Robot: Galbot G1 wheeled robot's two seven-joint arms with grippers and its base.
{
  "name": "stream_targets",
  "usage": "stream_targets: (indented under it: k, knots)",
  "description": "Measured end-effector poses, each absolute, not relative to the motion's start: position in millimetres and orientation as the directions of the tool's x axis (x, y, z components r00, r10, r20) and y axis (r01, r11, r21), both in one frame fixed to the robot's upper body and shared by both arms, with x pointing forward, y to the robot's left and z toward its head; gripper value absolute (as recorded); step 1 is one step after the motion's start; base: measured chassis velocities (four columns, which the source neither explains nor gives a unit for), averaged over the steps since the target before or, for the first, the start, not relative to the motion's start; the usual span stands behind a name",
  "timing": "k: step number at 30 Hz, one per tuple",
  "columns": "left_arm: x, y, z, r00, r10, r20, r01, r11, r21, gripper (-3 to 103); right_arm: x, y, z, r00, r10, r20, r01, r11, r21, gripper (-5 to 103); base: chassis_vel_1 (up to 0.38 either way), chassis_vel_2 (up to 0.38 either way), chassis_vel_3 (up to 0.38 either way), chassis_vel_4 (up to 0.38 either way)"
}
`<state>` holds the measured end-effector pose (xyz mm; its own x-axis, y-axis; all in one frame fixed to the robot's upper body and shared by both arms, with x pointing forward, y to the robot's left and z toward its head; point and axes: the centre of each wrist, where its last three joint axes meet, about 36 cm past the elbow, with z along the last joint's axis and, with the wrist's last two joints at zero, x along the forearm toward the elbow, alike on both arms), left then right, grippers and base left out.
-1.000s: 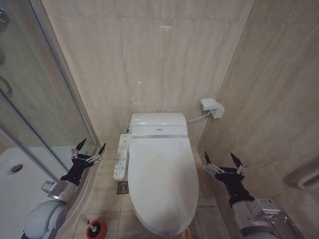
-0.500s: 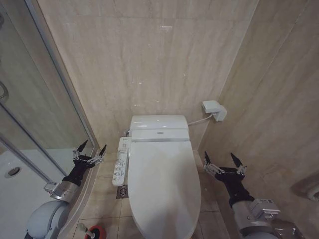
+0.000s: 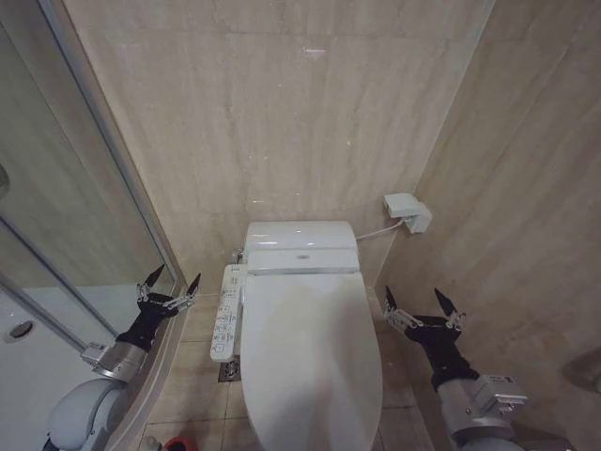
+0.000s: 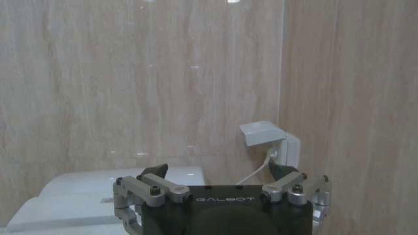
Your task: Open the toilet lid, clean the toilet bowl with a toilet brush, close the toilet lid, and flush.
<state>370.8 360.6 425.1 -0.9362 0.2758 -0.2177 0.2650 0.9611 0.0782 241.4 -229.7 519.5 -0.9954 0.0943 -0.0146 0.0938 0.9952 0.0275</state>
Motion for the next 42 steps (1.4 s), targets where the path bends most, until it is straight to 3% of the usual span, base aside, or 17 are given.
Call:
stream_targets:
  k: [16,17,23,24,31,32,39,40,42]
  knots:
    - [377.0,377.0,416.9,-0.935,0.288,-0.208,0.272,0.957,0.098,95,241.4,-229.7,519.5,-0.995,0.094,-0.015,0.094,0.995,0.027,100,-0.037,0.031,0.040,-0.030]
    - [379.3,383.5,415.2,-0.931,0.303,-0.203,0.286,0.952,0.112,86,241.4,-229.7,519.5,-0.995,0.094,-0.015,0.094,0.995,0.027,100,0.000,0.000,0.000,0.000]
    - [392.1,403.9,402.9,-0.935,0.307,-0.176,0.286,0.949,0.135,86,241.4,-229.7,519.5,-0.995,0.094,-0.015,0.094,0.995,0.027,100,0.000,0.000,0.000,0.000]
    - [396.3,408.9,397.6,-0.938,0.304,-0.166,0.283,0.949,0.136,64,241.4,-229.7,519.5,-0.995,0.094,-0.015,0.094,0.995,0.027,100,0.000,0.000,0.000,0.000]
    - [426.1,425.5,381.0,-0.939,0.313,-0.140,0.294,0.945,0.139,64,241.4,-229.7,519.5,-0.995,0.094,-0.015,0.093,0.995,0.027,100,0.000,0.000,0.000,0.000]
    - [437.1,426.3,379.6,-0.936,0.323,-0.140,0.304,0.942,0.140,36,241.4,-229.7,519.5,-0.995,0.094,-0.015,0.094,0.995,0.027,100,0.000,0.000,0.000,0.000]
    - [481.2,431.8,376.1,-0.926,0.357,-0.120,0.336,0.927,0.164,36,241.4,-229.7,519.5,-0.995,0.094,-0.015,0.094,0.995,0.027,100,0.000,0.000,0.000,0.000]
    - [488.8,432.6,372.5,-0.927,0.359,-0.110,0.339,0.926,0.164,10,241.4,-229.7,519.5,-0.995,0.094,-0.015,0.094,0.995,0.027,100,0.000,0.000,0.000,0.000]
    - [494.4,433.3,368.5,-0.927,0.362,-0.102,0.344,0.925,0.164,10,241.4,-229.7,519.5,-0.995,0.094,-0.015,0.094,0.995,0.027,100,0.000,0.000,0.000,0.000]
